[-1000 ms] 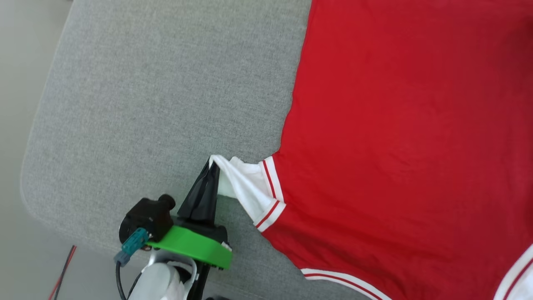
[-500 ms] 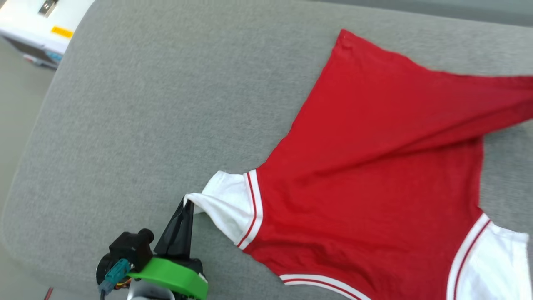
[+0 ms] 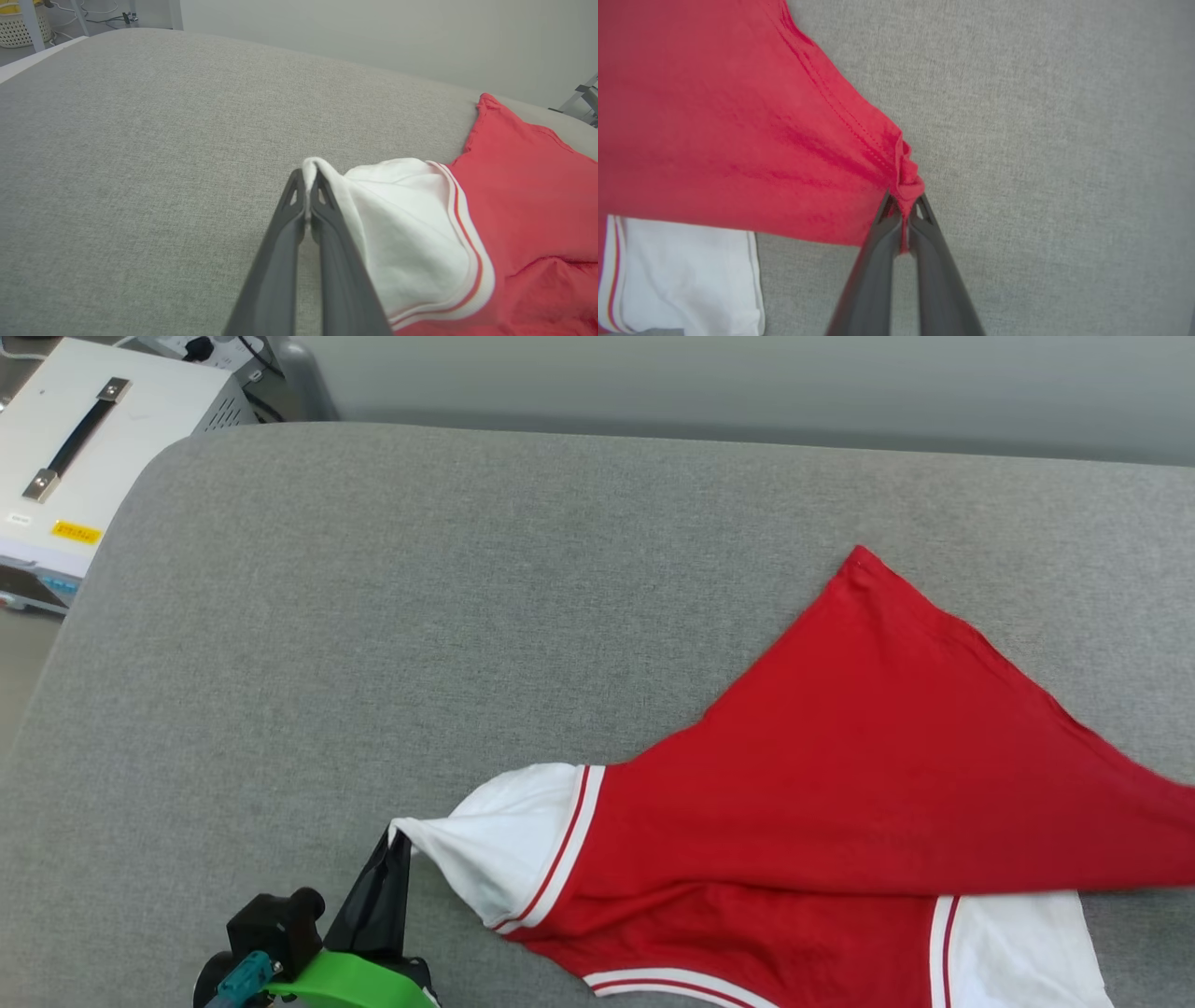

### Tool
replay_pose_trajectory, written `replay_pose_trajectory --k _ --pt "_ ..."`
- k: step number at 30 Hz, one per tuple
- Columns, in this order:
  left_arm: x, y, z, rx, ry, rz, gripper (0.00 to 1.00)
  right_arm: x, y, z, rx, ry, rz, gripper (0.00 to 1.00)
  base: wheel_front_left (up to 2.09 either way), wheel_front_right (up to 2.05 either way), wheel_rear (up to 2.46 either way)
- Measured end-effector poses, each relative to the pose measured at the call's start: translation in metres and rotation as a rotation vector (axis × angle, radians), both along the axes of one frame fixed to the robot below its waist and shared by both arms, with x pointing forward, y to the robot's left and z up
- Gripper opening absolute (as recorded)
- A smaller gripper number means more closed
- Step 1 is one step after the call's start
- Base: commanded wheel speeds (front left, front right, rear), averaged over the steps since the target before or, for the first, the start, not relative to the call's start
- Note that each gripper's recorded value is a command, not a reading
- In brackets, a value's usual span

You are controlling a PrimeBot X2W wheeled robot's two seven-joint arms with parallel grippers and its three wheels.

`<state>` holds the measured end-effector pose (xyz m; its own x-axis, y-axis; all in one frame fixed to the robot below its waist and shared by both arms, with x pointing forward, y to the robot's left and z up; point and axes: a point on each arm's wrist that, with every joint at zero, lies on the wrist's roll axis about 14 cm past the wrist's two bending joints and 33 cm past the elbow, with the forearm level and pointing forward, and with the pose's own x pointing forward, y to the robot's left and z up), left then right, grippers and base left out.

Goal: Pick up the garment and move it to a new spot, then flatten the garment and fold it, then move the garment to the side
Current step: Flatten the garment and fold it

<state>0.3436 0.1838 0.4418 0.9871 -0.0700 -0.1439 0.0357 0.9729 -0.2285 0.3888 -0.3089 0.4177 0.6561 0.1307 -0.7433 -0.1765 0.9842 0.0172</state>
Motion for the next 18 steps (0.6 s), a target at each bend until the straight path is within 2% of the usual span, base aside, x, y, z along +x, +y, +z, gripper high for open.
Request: replay_pose_trajectory --k 6,9,15,16,17,18 --pt "-0.004 -0.006 -0.002 -0.008 0.009 -0.02 0.0 -0.072 -0.007 -0.037 0.069 0.107 -0.123 0.0 0.0 0.0 0.0" --pt "-0.004 -0.006 -0.003 -0.007 0.014 -0.022 0.0 -0.097 -0.001 -0.051 0.124 0.152 -0.18 0.0 0.0 0.0 0.0" --pt "-0.006 -0.004 -0.009 -0.008 0.034 -0.019 0.0 -0.105 0.008 -0.056 0.151 0.157 -0.213 0.0 0.0 0.0 0.0" --pt "-0.006 -0.004 -0.01 -0.01 0.036 -0.019 0.0 -0.104 0.009 -0.055 0.151 0.146 -0.216 0.23 0.0 0.0 0.0" --pt "-0.005 -0.004 -0.01 -0.012 0.037 -0.019 0.0 -0.099 0.009 -0.051 0.151 0.125 -0.217 1.0 0.0 0.0 0.0" --pt "-0.005 -0.004 -0.01 -0.013 0.038 -0.019 0.0 -0.096 0.009 -0.047 0.15 0.107 -0.218 1.0 0.0 0.0 0.0"
